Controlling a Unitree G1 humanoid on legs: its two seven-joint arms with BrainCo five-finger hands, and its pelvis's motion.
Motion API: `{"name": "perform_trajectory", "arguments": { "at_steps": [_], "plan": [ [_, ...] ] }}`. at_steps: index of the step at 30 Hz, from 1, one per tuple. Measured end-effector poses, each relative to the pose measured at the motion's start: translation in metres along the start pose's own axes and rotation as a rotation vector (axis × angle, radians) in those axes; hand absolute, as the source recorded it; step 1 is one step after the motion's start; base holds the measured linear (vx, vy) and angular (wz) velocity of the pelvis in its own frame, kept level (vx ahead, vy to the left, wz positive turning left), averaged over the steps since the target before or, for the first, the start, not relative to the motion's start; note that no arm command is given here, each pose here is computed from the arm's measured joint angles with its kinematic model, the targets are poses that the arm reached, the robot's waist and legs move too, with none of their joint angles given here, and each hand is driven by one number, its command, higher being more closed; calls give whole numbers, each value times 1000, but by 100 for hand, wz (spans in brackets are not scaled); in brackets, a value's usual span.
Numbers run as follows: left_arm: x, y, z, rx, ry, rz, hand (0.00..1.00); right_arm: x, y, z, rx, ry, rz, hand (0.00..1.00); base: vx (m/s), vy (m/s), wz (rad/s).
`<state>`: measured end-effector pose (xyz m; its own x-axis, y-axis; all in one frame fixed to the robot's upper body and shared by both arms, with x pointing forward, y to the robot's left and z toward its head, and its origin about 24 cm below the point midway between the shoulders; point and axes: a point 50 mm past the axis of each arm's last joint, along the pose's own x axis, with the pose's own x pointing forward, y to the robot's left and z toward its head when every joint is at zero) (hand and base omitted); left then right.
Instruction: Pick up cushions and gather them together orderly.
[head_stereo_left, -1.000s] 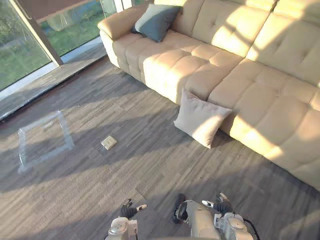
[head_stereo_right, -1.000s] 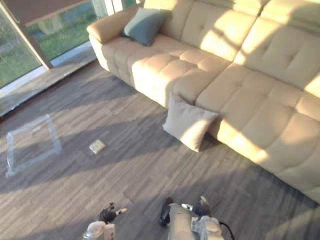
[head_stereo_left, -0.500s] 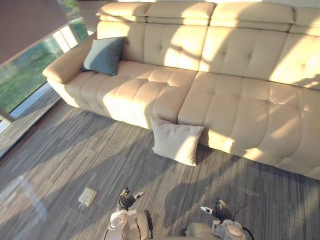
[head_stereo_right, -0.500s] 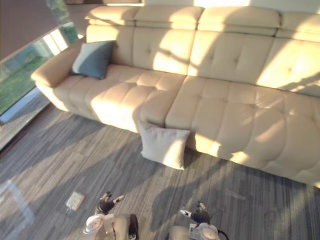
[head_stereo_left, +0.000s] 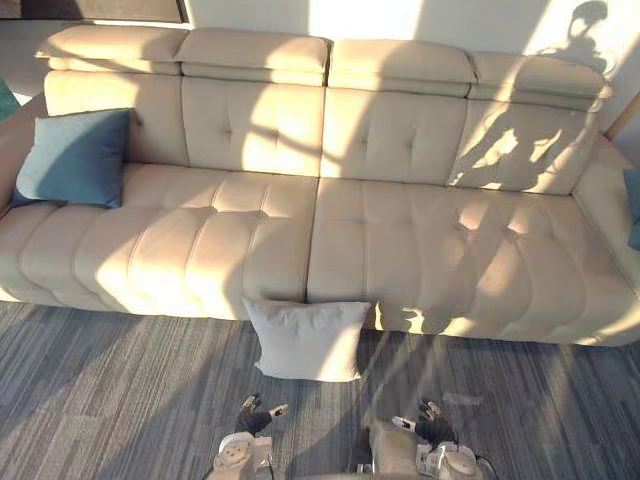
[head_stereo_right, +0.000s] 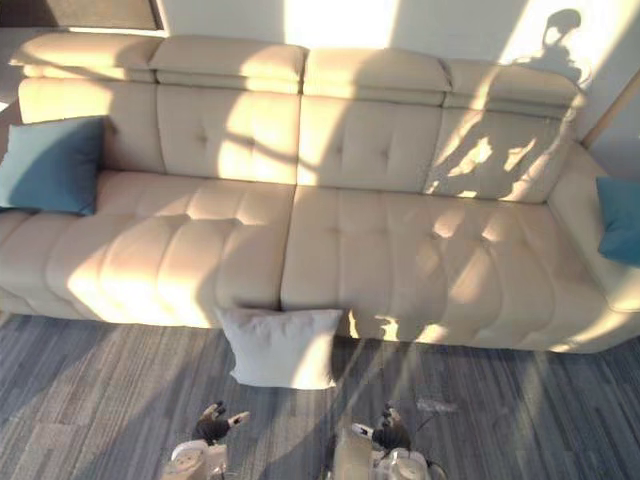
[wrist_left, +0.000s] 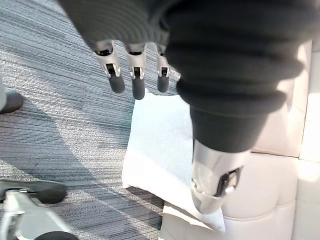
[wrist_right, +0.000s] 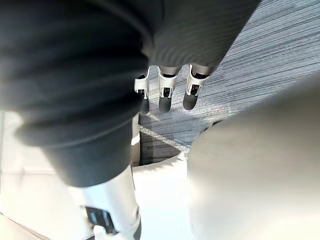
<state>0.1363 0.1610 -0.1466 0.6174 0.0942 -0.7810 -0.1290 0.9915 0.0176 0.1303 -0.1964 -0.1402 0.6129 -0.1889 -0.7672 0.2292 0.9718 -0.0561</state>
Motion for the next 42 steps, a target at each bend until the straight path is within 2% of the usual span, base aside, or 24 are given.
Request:
{"name": "perform_trajectory", "arguments": {
  "at_steps": [3, 11, 16, 22, 30, 33, 37, 42],
  "plan": [
    [-2, -13, -5, -10, 15, -28, 0, 1, -9, 3, -8, -6, -22, 0, 370, -140, 17],
    [-1, -17, 9, -39, -49, -28, 0, -4, -10, -11, 29, 35, -47, 0, 201, -109, 9],
    [-2, -17, 7, -41, -44, -26, 0, -5, -11, -13, 69, 43, -70, 0, 207, 147, -30],
    [-3, -3, 0, -43, -21, 12, 0, -11, 5, -28, 107, 86, -44, 0, 113, 150, -28],
    [-4, -3, -6, -47, -1, 14, 0, -12, -14, -32, 204, 96, -122, 0, 34, 13, -5],
    [-5, -1, -5, -88, -3, 31, 0, -12, -21, -32, 251, 96, -166, 0, -10, -3, -1],
    [0, 14, 17, -132, -79, 90, 0, -3, -21, -8, 278, 26, -173, 0, -147, -33, 6],
    [7, 46, 68, -183, -231, 205, 0, 9, -25, 57, 268, -188, -178, 0, -217, 6, -5]
  ]
}}
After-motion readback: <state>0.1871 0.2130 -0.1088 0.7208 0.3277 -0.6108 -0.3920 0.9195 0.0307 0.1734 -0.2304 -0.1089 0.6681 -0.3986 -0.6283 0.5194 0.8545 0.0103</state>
